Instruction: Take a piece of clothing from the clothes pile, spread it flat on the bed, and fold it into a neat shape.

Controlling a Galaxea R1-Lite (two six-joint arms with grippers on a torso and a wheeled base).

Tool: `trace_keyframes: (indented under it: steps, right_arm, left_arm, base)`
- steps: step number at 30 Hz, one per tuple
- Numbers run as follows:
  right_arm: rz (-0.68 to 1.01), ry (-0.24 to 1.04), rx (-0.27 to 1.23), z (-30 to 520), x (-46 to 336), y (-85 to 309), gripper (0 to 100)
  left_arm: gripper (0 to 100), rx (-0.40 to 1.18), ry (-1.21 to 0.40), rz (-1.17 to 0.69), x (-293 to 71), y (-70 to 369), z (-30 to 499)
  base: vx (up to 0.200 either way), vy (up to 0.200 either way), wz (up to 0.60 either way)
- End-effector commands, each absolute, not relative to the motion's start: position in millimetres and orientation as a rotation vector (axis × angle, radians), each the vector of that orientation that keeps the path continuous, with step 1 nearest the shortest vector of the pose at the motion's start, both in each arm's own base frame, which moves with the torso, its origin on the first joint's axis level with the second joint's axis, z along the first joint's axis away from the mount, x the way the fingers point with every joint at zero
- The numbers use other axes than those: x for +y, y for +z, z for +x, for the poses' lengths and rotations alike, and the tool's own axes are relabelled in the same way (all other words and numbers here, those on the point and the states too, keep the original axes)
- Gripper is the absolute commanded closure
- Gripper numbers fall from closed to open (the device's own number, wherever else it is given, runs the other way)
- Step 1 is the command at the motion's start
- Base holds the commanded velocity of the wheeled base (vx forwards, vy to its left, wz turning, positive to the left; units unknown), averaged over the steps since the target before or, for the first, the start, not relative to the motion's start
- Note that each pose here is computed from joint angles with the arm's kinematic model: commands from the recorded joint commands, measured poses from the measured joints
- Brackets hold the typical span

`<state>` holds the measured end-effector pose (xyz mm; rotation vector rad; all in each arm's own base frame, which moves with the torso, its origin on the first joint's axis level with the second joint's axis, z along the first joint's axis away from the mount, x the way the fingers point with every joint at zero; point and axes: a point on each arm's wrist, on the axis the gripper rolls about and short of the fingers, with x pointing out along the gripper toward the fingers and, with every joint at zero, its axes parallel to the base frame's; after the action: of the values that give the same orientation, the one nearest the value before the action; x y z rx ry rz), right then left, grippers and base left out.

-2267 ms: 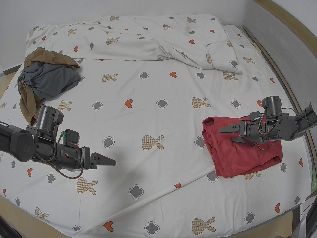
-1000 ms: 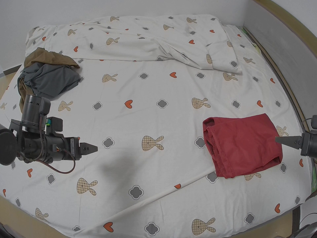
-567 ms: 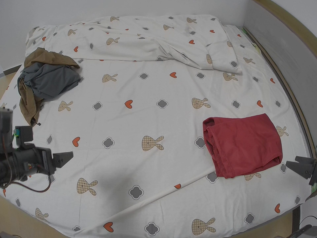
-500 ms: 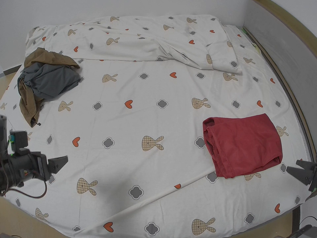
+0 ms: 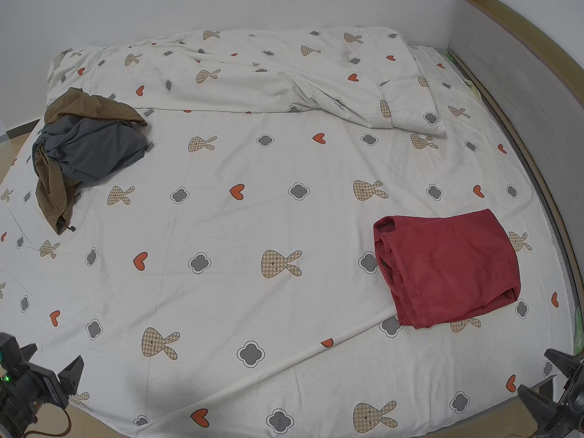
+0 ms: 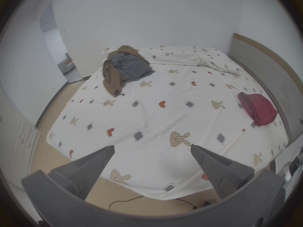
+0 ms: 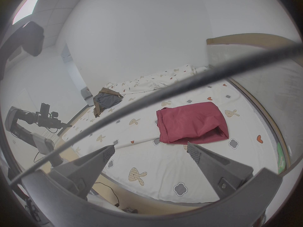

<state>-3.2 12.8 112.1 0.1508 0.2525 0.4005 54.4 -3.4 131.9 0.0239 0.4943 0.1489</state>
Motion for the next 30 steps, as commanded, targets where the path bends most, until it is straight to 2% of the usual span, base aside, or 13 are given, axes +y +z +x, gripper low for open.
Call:
trace_keyframes:
  steps: [1, 6, 9, 12, 19, 24, 29, 30]
  right_arm:
    - [0.109, 0.423, 0.135, -20.2, 15.1, 91.5, 0]
    - [0.091, 0.419, 0.118, -20.6, 15.1, 91.1, 0]
    - [-0.008, 0.323, 0.106, -18.9, 13.1, 86.4, 0]
    - [-0.015, 0.227, 0.080, -17.1, 11.3, 86.5, 0]
    - [-0.032, 0.180, 0.082, -16.7, 10.2, 85.8, 0]
    - [-0.022, 0.125, 0.083, -16.2, 10.9, 85.8, 0]
    - [-0.032, 0.070, 0.051, -18.1, 13.3, 85.1, 0]
    - [-0.050, 0.069, -0.005, -22.6, 15.2, 83.5, 0]
  left_arm:
    - [0, 0.431, 0.281, -0.017, 5.7, 103.2, 23.7]
    - [0, 0.348, 0.293, -0.035, 6.9, 84.1, 6.2]
    - [0, 0.177, 0.227, -0.040, 7.2, 83.9, -8.4]
    - [0, 0.074, 0.133, 0.014, 7.1, 82.3, -17.3]
    - [0, 0.083, 0.256, 0.049, 9.6, 82.0, -16.6]
    - [0, 0.061, 0.498, 0.104, 8.8, 81.3, -22.2]
    - [0, 0.010, 0.399, 0.092, 9.0, 81.9, -24.3]
    - [0, 0.001, 0.298, 0.077, 6.9, 81.5, -23.3]
  base:
    - [0.000, 0.000, 0.00]
    - [0.000, 0.000, 0.00]
    - [0.000, 0.000, 0.00]
    - [0.000, 0.000, 0.00]
    - [0.000, 0.000, 0.00]
    - [0.000, 0.000, 0.00]
    - [0.000, 0.000, 0.00]
    - [0.000, 0.000, 0.00]
